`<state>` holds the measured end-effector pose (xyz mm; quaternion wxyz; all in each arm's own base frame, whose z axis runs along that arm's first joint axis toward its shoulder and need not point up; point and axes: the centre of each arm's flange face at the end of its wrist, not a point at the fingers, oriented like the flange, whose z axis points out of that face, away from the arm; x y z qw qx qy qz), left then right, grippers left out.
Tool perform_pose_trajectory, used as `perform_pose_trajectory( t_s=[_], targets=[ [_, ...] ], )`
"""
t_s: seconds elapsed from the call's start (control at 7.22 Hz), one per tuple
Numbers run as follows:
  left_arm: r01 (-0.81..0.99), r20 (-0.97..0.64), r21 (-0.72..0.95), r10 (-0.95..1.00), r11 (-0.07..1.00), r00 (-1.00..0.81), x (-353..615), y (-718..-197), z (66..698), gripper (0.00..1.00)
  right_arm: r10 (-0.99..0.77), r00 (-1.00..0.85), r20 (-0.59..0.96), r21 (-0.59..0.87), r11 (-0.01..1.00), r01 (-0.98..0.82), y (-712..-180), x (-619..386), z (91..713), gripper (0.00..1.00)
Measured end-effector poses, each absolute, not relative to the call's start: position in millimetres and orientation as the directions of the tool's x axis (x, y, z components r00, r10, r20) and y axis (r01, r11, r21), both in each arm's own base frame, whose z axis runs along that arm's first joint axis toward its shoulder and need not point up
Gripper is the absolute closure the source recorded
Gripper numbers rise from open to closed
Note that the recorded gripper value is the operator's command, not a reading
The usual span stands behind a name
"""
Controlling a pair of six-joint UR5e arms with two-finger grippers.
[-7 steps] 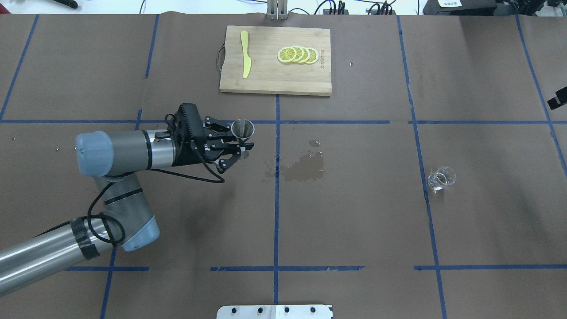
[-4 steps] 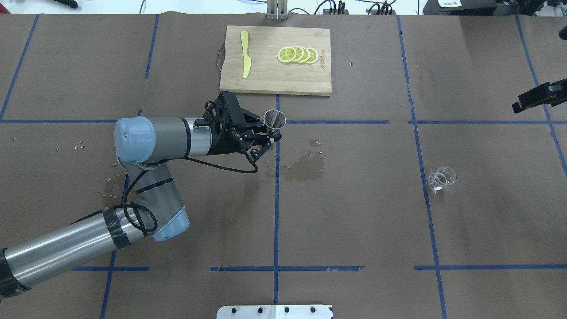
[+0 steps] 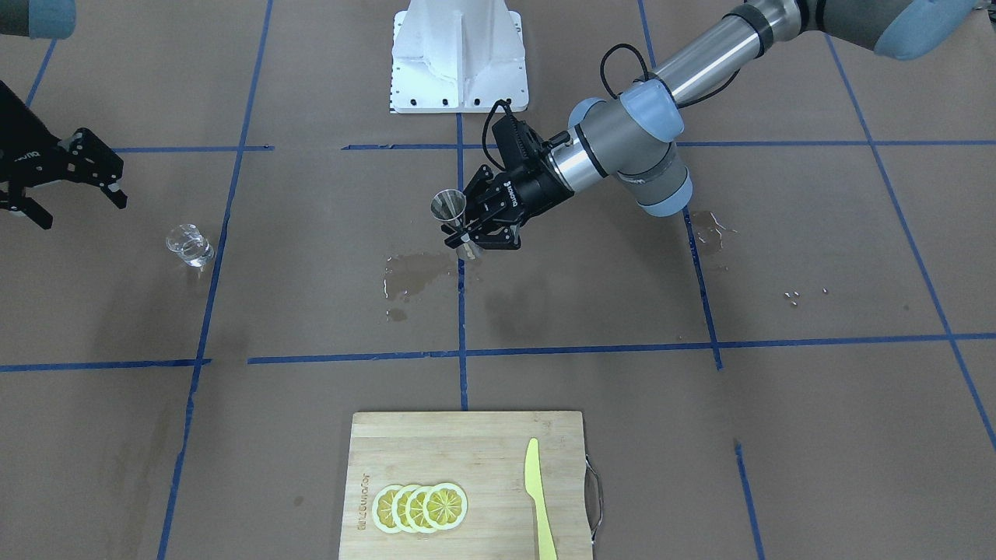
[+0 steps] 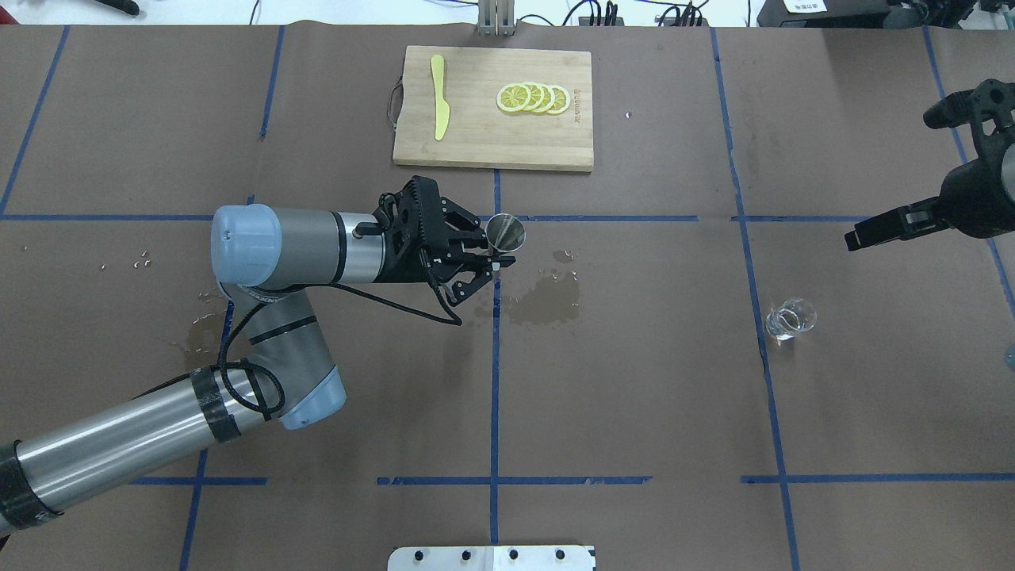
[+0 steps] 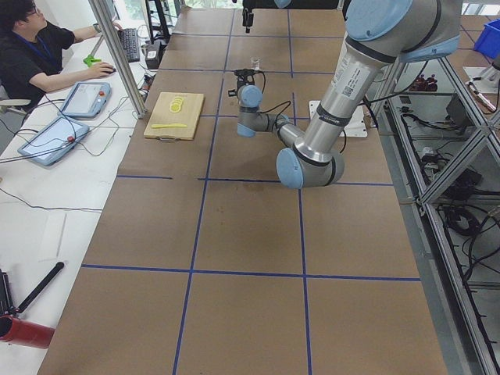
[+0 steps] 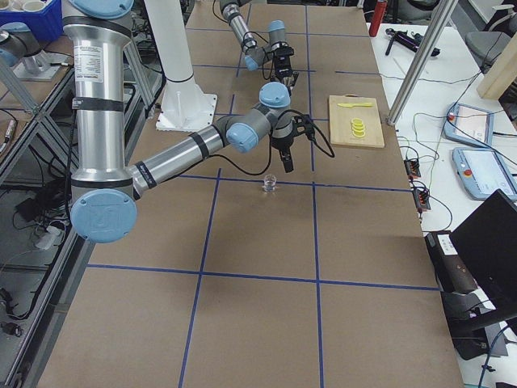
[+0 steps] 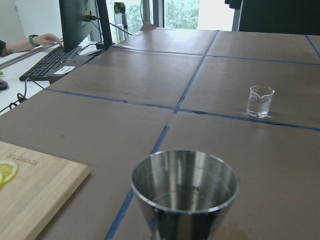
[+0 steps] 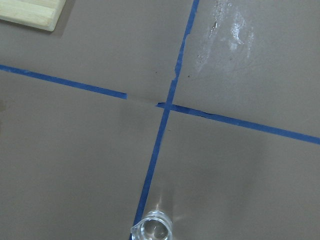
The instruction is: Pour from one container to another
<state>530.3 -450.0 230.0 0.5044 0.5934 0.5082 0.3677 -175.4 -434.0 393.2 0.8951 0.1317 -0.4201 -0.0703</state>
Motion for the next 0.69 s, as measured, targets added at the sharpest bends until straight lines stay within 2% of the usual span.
perform_pose_trajectory(
  t_s=[0.28,0.69],
  targets=[
    [0.234,-0.069,0.972,0.975,0.018,0.211,530,-449,229,1.0,-0.164,0.659,0.734,0.261,0.964,-0.05,-409,-203,376,0.02],
    [0.234,-0.07,0.972,0.975,0.019,0.212,530,-449,230,1.0,-0.161,0.681,0.714,0.343,0.929,-0.139,-362,-244,384,0.05]
  ],
)
